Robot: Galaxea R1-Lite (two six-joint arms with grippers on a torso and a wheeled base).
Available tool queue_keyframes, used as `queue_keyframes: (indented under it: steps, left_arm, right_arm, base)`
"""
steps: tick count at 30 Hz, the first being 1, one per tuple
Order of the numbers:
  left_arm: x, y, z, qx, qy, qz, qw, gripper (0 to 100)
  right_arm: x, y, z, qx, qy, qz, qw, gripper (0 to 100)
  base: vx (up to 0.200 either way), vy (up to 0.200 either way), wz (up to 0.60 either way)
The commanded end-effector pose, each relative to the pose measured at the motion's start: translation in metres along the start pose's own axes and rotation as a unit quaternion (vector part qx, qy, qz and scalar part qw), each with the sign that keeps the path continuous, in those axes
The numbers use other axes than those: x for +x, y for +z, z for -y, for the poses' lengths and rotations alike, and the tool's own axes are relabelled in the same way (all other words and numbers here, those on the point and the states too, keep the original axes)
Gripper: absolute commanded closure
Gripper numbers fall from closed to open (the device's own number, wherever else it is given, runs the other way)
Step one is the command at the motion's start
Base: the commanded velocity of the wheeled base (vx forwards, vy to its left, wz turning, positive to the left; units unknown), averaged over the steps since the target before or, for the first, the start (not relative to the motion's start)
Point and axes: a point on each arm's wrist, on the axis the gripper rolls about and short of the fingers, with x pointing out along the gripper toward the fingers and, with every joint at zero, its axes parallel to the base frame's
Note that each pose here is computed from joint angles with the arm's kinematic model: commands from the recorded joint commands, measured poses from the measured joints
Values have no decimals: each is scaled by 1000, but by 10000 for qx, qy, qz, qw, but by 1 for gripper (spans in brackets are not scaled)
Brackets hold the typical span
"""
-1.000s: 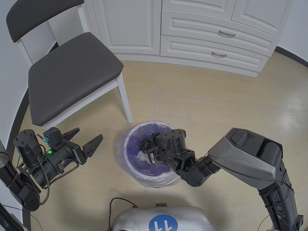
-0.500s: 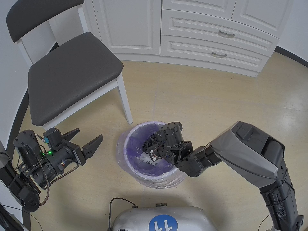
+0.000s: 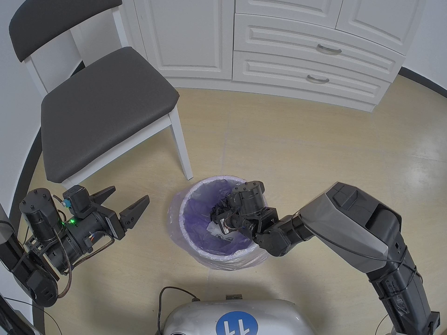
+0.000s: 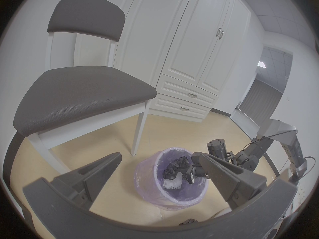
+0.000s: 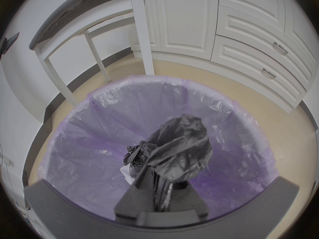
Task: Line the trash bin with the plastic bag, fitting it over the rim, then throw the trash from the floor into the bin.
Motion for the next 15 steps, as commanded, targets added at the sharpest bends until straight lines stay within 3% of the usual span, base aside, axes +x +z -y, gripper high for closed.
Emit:
queue_keyframes:
  steps: [1,9,10,15]
  left_arm:
    - [0,0,0,0,-2,8,10000,0]
    - [0,0,0,0,-2,8,10000,0]
    - [0,0,0,0,6,10,10000,0]
    - [0,0,0,0,6,10,10000,0]
  right_arm:
    - [2,-4,-1,-13,9,-30,10000,100]
    - [1,-4,-6,-38,50,-16,10000,100]
    - [1,-4,-7,-41,57,-15,10000,0]
    - [0,-3,-7,-41,63,1,10000,0]
  base:
    - [0,0,0]
    - [0,0,0]
    - [0,0,0]
    - [0,0,0]
